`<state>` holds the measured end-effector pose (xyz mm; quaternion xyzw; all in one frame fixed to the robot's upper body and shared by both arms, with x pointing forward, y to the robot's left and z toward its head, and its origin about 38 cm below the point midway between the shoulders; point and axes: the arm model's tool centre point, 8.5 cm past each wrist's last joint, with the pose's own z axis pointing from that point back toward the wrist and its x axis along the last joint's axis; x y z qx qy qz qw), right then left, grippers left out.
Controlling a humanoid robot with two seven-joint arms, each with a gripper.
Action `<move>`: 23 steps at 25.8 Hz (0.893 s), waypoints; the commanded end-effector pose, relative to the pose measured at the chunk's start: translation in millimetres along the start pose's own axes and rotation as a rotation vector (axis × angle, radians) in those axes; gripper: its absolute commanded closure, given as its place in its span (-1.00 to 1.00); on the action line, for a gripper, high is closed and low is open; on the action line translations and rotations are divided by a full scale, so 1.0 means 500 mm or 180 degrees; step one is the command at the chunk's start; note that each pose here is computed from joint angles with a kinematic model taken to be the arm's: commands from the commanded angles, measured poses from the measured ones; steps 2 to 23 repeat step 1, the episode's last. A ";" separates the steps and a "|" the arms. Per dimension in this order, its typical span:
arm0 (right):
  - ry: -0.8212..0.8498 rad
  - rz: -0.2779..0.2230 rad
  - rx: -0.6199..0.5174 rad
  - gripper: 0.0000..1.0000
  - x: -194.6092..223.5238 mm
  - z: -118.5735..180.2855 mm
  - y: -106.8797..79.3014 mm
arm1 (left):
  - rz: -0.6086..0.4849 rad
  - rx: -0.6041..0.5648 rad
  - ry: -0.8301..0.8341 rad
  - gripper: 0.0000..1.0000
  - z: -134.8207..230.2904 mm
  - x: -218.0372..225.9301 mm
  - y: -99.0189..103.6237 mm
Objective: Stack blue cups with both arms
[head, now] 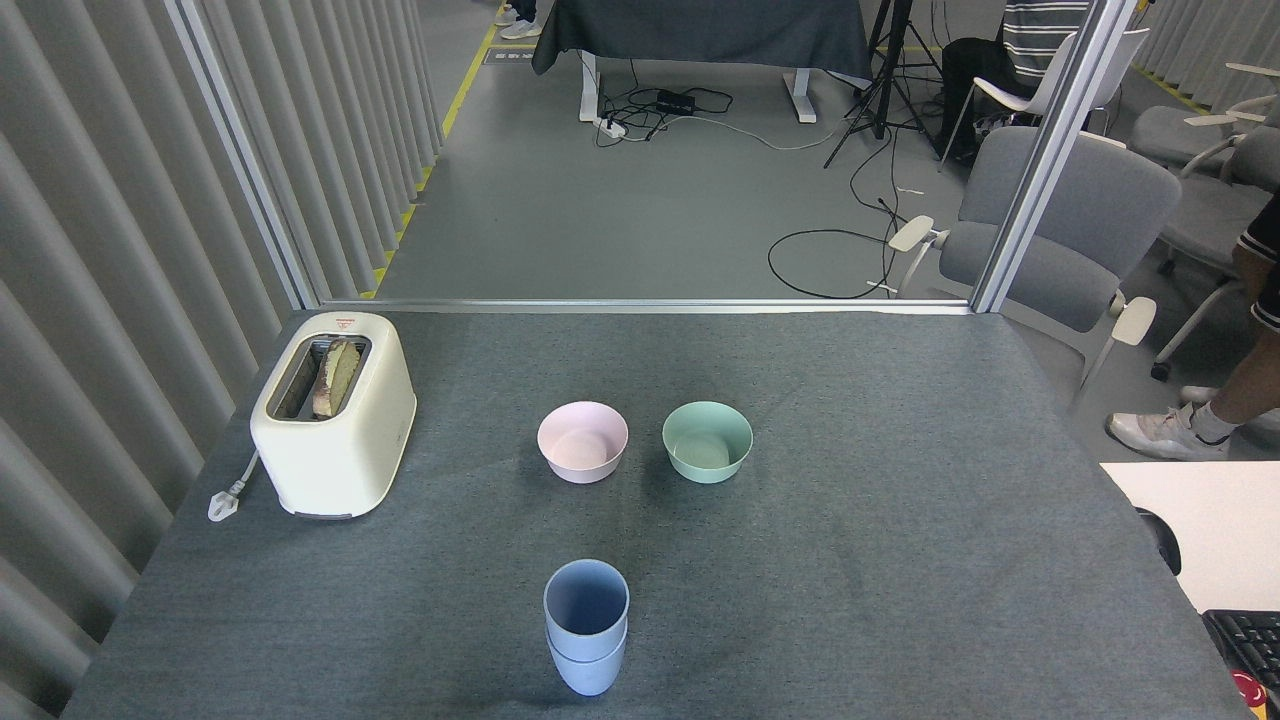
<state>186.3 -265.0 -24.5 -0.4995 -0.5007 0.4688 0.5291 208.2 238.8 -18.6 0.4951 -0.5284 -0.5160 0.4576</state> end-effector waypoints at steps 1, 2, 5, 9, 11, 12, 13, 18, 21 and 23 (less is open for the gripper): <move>-0.0014 0.0002 -0.0005 -1.00 0.003 -0.001 0.000 | 0.0003 -0.0006 0.0001 -1.00 0.002 0.001 -0.001; -0.0014 0.0002 -0.0005 -1.00 0.003 -0.001 0.000 | 0.0003 -0.0006 0.0001 -1.00 0.002 0.001 -0.001; -0.0014 0.0002 -0.0005 -1.00 0.003 -0.001 0.000 | 0.0003 -0.0006 0.0001 -1.00 0.002 0.001 -0.001; -0.0014 0.0002 -0.0005 -1.00 0.003 -0.001 0.000 | 0.0003 -0.0006 0.0001 -1.00 0.002 0.001 -0.001; -0.0014 0.0002 -0.0005 -1.00 0.003 -0.001 0.000 | 0.0003 -0.0006 0.0001 -1.00 0.002 0.001 -0.001; -0.0014 0.0002 -0.0005 -1.00 0.003 -0.001 0.000 | 0.0003 -0.0006 0.0001 -1.00 0.002 0.001 -0.001; -0.0014 0.0002 -0.0005 -1.00 0.003 -0.001 0.000 | 0.0003 -0.0006 0.0001 -1.00 0.002 0.001 -0.001; -0.0014 0.0002 -0.0005 -1.00 0.003 -0.001 0.000 | 0.0003 -0.0006 0.0001 -1.00 0.002 0.001 -0.001; -0.0014 0.0002 -0.0005 -1.00 0.003 -0.001 0.000 | 0.0003 -0.0006 0.0001 -1.00 0.002 0.001 -0.001; -0.0014 0.0002 -0.0005 -1.00 0.003 -0.001 0.000 | 0.0003 -0.0006 0.0001 -1.00 0.002 0.001 -0.001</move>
